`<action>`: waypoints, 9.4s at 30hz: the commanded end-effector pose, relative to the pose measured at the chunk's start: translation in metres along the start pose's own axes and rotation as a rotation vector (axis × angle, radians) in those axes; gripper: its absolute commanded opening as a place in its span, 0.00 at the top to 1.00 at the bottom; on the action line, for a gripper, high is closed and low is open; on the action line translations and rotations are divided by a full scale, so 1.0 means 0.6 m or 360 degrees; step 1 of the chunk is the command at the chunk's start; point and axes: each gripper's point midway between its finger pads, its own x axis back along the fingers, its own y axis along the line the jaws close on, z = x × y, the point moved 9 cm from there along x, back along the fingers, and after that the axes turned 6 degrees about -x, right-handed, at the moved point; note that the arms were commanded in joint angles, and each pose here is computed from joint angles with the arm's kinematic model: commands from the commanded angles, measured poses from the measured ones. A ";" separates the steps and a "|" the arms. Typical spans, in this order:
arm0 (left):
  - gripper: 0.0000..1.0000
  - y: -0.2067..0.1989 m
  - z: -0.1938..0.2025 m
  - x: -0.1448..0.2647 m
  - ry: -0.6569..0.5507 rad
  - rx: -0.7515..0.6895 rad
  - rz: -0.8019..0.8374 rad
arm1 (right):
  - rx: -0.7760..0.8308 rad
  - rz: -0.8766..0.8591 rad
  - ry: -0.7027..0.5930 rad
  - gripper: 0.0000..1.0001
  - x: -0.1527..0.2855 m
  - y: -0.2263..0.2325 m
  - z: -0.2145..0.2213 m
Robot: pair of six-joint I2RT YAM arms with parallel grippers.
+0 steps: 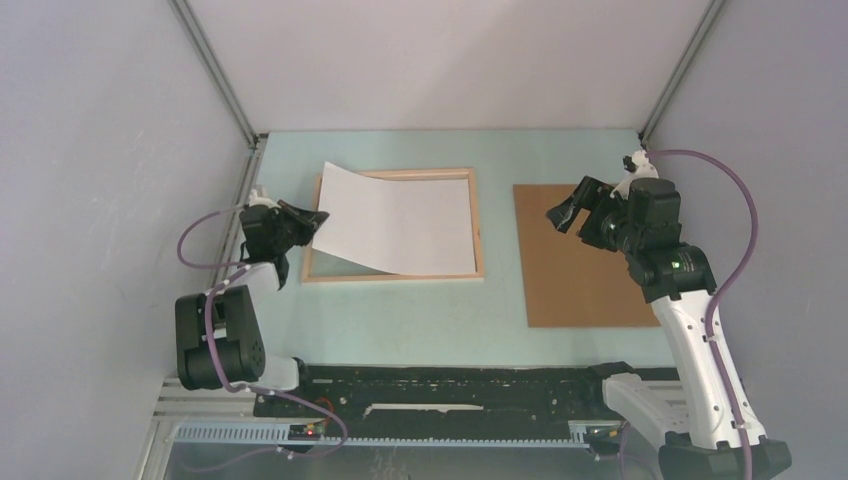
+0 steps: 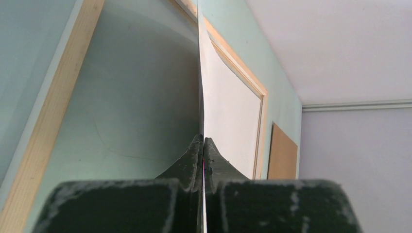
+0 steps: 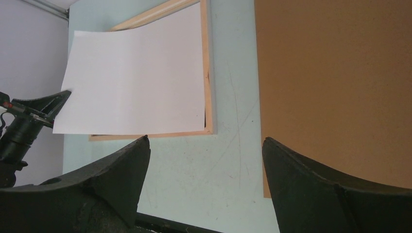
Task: Put the photo into the frame
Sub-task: Turn over the photo from the photo frame, then move the photo frame item to the center of the board, then turn over the photo frame item at the center of the board.
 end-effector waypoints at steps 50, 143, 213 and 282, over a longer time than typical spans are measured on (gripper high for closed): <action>1.00 -0.008 0.005 0.004 -0.0305 -0.0311 0.0338 | -0.0006 -0.0081 -0.0049 0.09 0.006 0.003 -0.009; 0.00 -0.411 0.598 -0.111 0.1266 -0.0241 -0.0131 | -0.1227 0.1372 -0.0140 0.07 -0.103 -0.498 0.049; 0.02 -0.247 0.374 -0.074 0.0964 -0.0389 0.0186 | -0.0682 0.0460 0.0466 0.15 -0.197 -0.275 0.165; 1.00 -0.551 0.189 0.135 0.0677 -0.1716 0.0478 | -0.0386 0.0212 0.0079 0.00 -0.055 -0.130 0.025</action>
